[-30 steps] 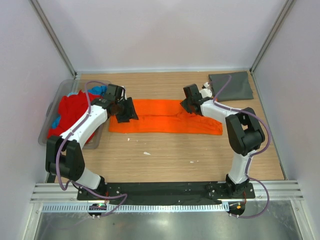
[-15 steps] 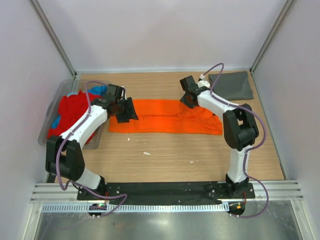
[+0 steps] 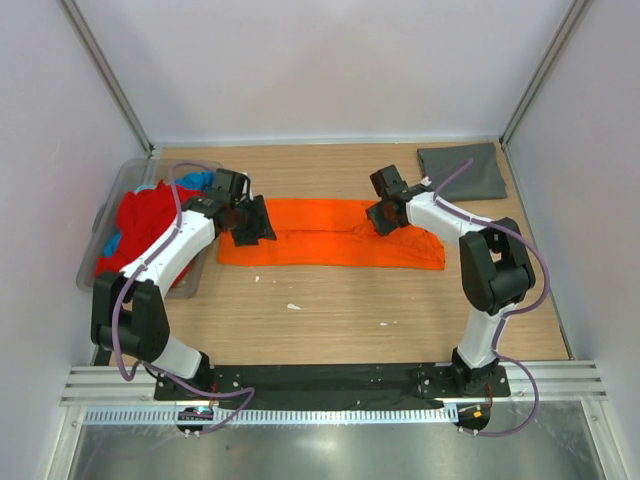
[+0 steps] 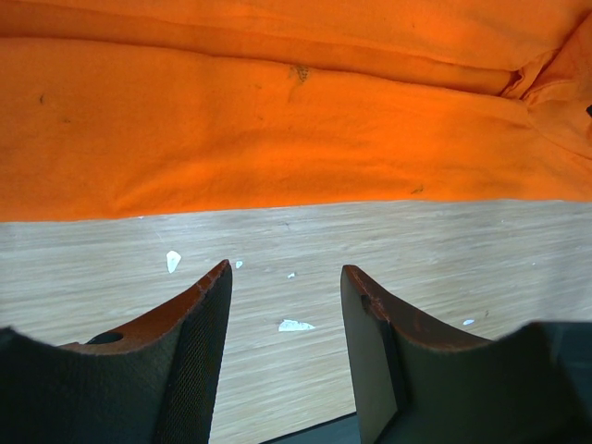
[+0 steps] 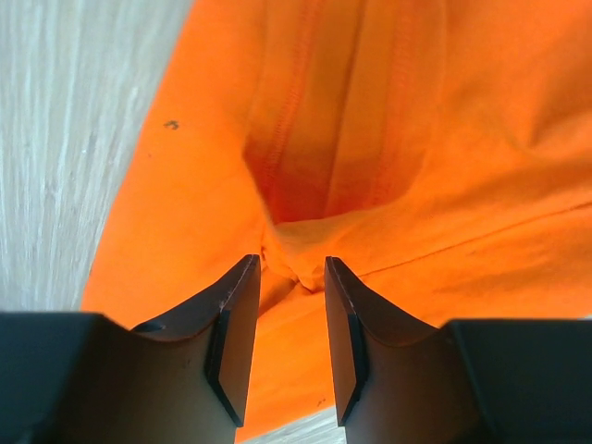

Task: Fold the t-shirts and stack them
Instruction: Fold the tshirt

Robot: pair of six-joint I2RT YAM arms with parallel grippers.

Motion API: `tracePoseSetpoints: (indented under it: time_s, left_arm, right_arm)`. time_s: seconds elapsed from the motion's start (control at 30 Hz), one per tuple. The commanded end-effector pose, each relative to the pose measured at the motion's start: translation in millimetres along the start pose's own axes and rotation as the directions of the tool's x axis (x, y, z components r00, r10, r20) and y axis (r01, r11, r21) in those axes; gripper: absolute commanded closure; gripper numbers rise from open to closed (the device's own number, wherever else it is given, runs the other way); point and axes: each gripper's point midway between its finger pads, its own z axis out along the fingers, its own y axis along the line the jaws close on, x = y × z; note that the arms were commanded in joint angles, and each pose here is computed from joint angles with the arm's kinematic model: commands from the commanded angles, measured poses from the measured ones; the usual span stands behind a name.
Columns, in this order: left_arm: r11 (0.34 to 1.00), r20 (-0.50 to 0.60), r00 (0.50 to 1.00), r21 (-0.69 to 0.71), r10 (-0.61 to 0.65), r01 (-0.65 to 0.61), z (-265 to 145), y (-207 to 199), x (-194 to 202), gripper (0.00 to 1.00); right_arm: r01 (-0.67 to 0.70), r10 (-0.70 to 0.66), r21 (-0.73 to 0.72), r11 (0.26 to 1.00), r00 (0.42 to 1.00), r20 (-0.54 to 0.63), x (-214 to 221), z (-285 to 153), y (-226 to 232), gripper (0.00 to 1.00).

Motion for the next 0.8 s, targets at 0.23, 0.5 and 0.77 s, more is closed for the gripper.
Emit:
tracePoseSetpoints:
  time_s: [0.23, 0.5, 0.77]
  left_arm:
    - [0.999, 0.054, 0.998, 0.041, 0.024, -0.027, -12, -9, -10, 0.48]
    - [0.999, 0.056, 0.998, 0.046, 0.025, -0.028, -14, -10, -10, 0.48]
    - [0.998, 0.055, 0.998, 0.048, 0.026, -0.029, -14, -11, -9, 0.48]
  right_arm:
    - [-0.178, 0.181, 0.055, 0.983, 0.981, -0.065, 12, -6, -6, 0.59]
    - [-0.212, 0.222, 0.122, 0.97, 0.972, -0.073, 18, -2, -15, 0.59]
    - [-0.223, 0.228, 0.101, 0.97, 0.973, -0.044, 9, -1, -13, 0.59]
